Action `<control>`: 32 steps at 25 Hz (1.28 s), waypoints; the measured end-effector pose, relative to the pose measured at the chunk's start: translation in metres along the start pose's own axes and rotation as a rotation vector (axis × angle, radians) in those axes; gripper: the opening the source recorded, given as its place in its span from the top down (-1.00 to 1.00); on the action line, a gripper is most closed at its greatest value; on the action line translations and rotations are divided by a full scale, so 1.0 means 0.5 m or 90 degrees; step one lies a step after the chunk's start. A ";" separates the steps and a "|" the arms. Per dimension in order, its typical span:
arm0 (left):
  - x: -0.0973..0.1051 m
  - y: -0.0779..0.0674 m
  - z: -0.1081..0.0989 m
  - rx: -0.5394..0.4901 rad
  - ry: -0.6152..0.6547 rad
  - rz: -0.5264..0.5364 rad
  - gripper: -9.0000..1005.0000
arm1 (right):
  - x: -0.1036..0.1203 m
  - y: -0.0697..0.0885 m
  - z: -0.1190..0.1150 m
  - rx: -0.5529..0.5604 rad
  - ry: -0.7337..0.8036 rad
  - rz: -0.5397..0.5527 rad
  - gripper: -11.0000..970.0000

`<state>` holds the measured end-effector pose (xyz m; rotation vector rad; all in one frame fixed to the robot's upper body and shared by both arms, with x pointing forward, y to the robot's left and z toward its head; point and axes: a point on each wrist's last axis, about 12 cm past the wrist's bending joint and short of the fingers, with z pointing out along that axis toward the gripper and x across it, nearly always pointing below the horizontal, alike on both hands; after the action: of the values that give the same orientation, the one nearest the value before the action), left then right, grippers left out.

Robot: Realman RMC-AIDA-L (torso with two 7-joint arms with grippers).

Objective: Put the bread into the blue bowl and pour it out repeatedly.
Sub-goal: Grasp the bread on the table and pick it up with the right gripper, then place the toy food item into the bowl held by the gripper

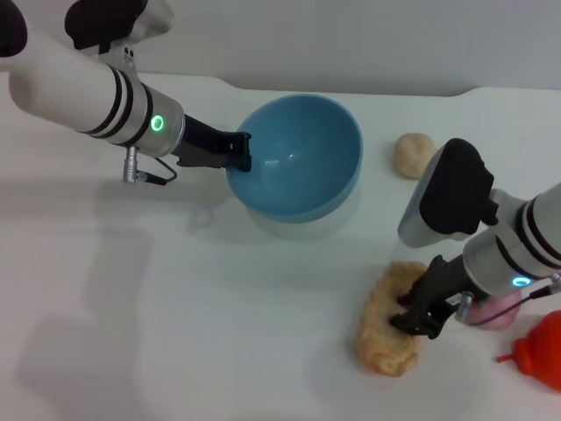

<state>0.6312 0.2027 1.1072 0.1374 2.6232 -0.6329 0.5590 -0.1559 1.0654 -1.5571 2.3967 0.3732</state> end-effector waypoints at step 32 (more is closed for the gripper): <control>0.000 -0.028 -0.001 -0.021 0.077 0.065 0.99 | -0.003 -0.043 -0.238 0.116 -0.297 -0.007 0.79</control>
<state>0.6281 0.1902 1.1133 0.3068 2.7205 -0.5615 0.5704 -0.2046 1.1757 -1.2409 1.9998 0.4446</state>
